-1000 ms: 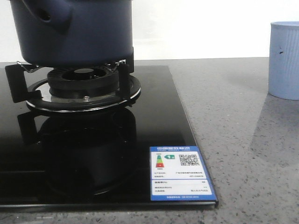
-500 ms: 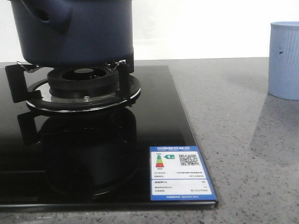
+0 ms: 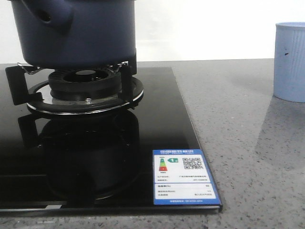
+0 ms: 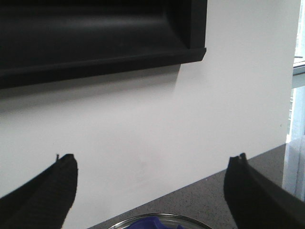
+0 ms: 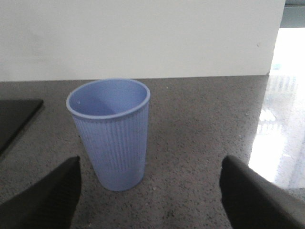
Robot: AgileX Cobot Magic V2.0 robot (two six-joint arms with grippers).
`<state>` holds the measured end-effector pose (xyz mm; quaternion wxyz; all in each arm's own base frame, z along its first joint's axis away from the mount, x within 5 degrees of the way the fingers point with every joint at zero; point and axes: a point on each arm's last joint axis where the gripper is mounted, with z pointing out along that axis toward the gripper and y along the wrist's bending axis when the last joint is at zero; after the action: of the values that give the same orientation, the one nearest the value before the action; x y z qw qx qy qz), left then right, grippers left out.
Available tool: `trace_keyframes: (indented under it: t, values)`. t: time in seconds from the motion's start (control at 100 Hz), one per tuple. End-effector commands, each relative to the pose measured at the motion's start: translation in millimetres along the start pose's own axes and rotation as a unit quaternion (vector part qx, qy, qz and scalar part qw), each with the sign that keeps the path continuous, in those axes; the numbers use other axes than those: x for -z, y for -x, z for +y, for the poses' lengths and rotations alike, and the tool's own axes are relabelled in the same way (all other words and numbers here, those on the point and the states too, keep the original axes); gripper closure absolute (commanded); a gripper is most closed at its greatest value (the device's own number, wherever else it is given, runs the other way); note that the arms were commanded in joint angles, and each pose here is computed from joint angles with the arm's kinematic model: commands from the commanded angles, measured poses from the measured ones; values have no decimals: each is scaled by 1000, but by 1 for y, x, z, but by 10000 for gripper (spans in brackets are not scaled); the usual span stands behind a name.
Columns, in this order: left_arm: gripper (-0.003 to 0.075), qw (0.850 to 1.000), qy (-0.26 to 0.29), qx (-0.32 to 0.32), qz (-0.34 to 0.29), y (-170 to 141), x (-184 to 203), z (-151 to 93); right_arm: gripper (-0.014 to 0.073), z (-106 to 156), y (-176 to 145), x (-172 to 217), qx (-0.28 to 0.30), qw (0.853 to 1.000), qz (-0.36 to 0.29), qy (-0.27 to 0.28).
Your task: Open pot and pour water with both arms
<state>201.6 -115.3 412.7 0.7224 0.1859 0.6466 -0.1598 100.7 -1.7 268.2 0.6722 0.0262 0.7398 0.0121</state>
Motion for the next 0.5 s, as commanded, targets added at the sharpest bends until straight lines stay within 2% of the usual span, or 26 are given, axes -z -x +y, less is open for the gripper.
trace_keyframes:
  t: [0.0,0.09,0.18,0.2,0.21,0.24,0.27,0.29,0.38,0.49]
  values:
    - [198,998,17,-7,-55,27,15,7,141,3,20,2,-15,997,-74,16]
    - [327,998,32,-10,-47,29,23,16,292,3,22,2,-15,997,-80,17]
    - [511,998,47,-13,-28,29,31,24,522,3,22,2,-15,997,-80,17]
    - [572,998,53,-14,-21,29,33,27,593,3,22,2,-15,996,-81,18]
    - [572,998,54,-14,-19,29,33,27,610,3,22,2,-15,996,-81,18]
    - [647,998,60,-15,-12,29,37,30,662,3,22,3,-17,996,-82,18]
    - [719,998,65,-15,-7,29,40,33,658,3,22,3,-17,996,-83,18]
    - [738,998,67,-16,-5,29,41,34,657,3,22,3,-17,996,-84,18]
    - [736,996,83,-18,-3,31,51,39,657,6,24,3,-17,996,-88,30]
    - [736,995,98,-22,-29,34,66,40,657,13,40,7,-15,992,-108,62]
